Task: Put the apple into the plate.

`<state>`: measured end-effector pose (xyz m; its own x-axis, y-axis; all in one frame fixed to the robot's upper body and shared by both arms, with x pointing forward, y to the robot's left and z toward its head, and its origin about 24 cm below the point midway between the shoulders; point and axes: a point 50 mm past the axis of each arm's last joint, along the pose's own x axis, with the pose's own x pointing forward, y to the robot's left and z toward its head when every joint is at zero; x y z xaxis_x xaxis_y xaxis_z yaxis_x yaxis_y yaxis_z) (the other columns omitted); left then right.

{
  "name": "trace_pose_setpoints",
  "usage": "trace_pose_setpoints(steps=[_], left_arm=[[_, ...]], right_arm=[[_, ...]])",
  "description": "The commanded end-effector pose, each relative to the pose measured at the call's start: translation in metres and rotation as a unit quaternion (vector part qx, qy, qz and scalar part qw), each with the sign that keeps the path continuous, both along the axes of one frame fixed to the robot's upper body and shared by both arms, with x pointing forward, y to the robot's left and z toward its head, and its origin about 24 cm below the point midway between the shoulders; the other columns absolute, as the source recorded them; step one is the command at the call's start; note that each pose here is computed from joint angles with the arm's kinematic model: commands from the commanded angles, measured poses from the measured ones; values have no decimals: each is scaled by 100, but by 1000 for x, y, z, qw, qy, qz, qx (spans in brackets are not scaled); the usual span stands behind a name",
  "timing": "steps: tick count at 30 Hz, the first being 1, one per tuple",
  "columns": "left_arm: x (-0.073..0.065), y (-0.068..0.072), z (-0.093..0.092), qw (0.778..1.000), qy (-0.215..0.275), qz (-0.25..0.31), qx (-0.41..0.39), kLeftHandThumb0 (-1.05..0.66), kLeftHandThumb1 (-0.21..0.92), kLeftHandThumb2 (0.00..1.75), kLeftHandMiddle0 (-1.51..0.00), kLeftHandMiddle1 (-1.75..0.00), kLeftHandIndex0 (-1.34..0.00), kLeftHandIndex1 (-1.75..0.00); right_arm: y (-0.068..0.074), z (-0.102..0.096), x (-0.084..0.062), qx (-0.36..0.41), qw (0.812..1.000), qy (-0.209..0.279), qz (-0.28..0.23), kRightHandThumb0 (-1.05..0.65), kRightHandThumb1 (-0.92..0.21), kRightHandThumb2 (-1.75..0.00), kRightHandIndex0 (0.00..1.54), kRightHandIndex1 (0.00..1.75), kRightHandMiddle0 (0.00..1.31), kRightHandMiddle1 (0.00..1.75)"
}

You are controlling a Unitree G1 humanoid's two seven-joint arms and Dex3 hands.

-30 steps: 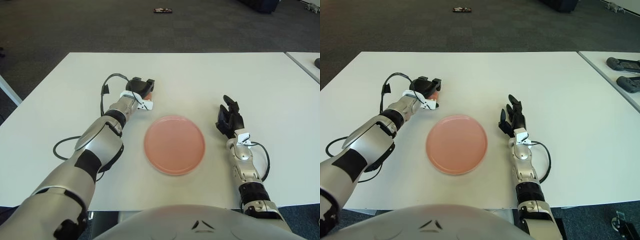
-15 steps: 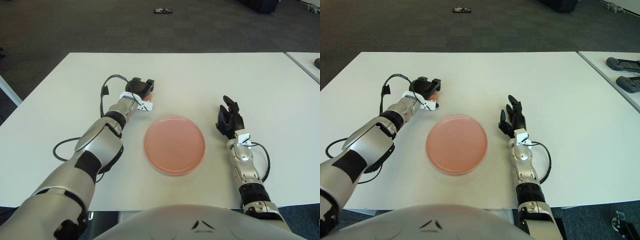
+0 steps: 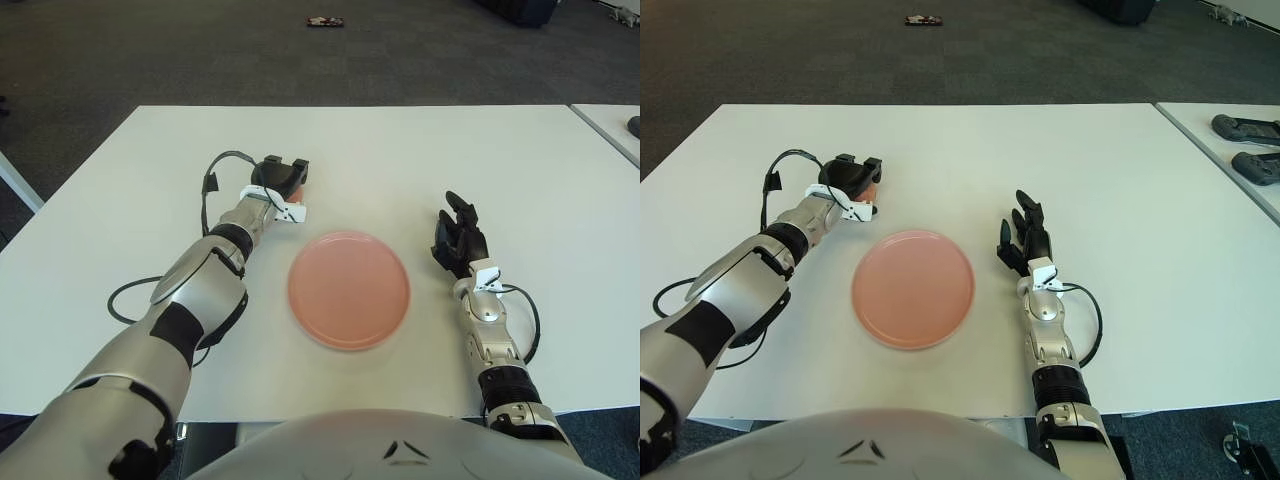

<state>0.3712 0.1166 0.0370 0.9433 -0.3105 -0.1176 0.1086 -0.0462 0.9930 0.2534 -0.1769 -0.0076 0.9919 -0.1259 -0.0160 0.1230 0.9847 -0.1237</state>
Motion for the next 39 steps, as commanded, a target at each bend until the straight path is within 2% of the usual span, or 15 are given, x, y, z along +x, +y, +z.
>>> trace_pose_setpoints(steps=[1,12,18,21,26,29,33,36,39], left_arm=[[-13,9,-22,999,41,10,3,-47,31,132,-107,-175,-61,-175],[-11,15,-20,997,42,44,-40,-47,32,131,-107,-175,-61,-175],[-4,18,-8,987,40,85,-131,-47,33,130,-107,-175,-60,-175],[2,16,2,964,48,116,-233,-47,33,129,-107,-175,-60,-175],[6,13,9,930,57,143,-334,-47,33,130,-109,-175,-60,-175],[7,13,11,901,64,159,-399,-47,32,131,-111,-175,-61,-175],[9,10,18,861,63,164,-477,-48,30,134,-115,-175,-62,-175],[10,9,20,847,64,162,-503,-48,29,134,-117,-175,-63,-175],[11,6,24,811,74,152,-561,-48,28,136,-119,-175,-64,-175]], right_arm=[[-2,-24,-14,4,998,69,-4,-70,-92,-75,21,0,0,53],[-2,-24,-13,3,998,69,1,-71,-92,-75,21,0,0,52],[-3,-24,-13,-1,998,70,2,-71,-92,-74,21,0,0,53],[-4,-24,-13,-5,998,70,2,-72,-92,-74,22,0,0,55],[-6,-24,-14,-6,997,71,2,-72,-92,-76,22,1,0,57],[-7,-24,-14,-5,997,71,2,-71,-92,-76,23,1,0,58],[-8,-24,-14,-3,997,72,2,-70,-92,-76,24,1,0,60],[-8,-24,-14,-2,997,72,2,-70,-92,-75,24,1,0,61],[-7,-24,-13,-2,998,71,4,-70,-92,-75,24,2,0,61]])
